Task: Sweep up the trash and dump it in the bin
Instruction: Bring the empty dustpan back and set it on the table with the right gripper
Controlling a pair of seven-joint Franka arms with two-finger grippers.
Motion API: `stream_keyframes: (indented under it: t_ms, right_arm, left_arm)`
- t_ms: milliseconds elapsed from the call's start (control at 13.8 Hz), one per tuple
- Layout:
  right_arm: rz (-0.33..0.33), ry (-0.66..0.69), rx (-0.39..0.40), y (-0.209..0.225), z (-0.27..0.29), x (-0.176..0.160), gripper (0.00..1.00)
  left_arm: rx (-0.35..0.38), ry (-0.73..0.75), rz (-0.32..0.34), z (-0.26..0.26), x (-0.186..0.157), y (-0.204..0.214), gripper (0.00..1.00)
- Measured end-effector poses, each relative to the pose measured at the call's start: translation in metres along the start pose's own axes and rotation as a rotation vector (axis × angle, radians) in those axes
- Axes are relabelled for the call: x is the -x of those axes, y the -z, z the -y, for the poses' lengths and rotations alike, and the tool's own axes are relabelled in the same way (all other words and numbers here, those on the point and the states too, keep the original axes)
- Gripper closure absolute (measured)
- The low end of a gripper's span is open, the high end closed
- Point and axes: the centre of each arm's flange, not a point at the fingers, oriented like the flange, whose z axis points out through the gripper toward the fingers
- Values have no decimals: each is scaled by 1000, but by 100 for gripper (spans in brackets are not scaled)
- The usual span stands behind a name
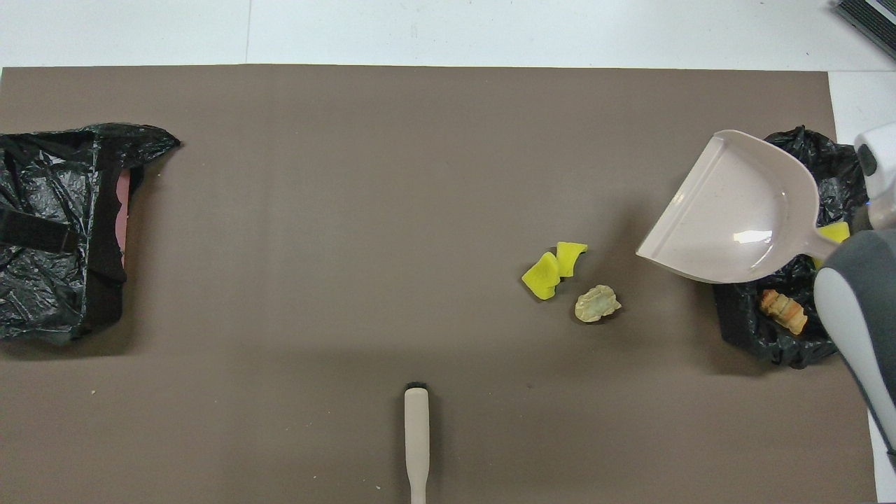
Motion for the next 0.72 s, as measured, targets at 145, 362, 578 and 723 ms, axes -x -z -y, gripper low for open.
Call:
stream_keyframes:
  t_ms: [145, 362, 578, 723]
  right_arm:
    - [-31, -118, -37, 8, 31, -33, 68]
    - [-73, -330, -105, 17, 79, -83, 68]
    - [-109, -523, -180, 17, 126, -143, 68]
    - [-132, -655, -214, 14, 160, -188, 68]
  left_arm:
    - [0, 5, 0, 2, 1, 0, 0]
    - [0, 8, 0, 4, 1, 0, 0]
    - [0, 8, 0, 4, 1, 0, 0]
    - [0, 8, 0, 4, 1, 0, 0]
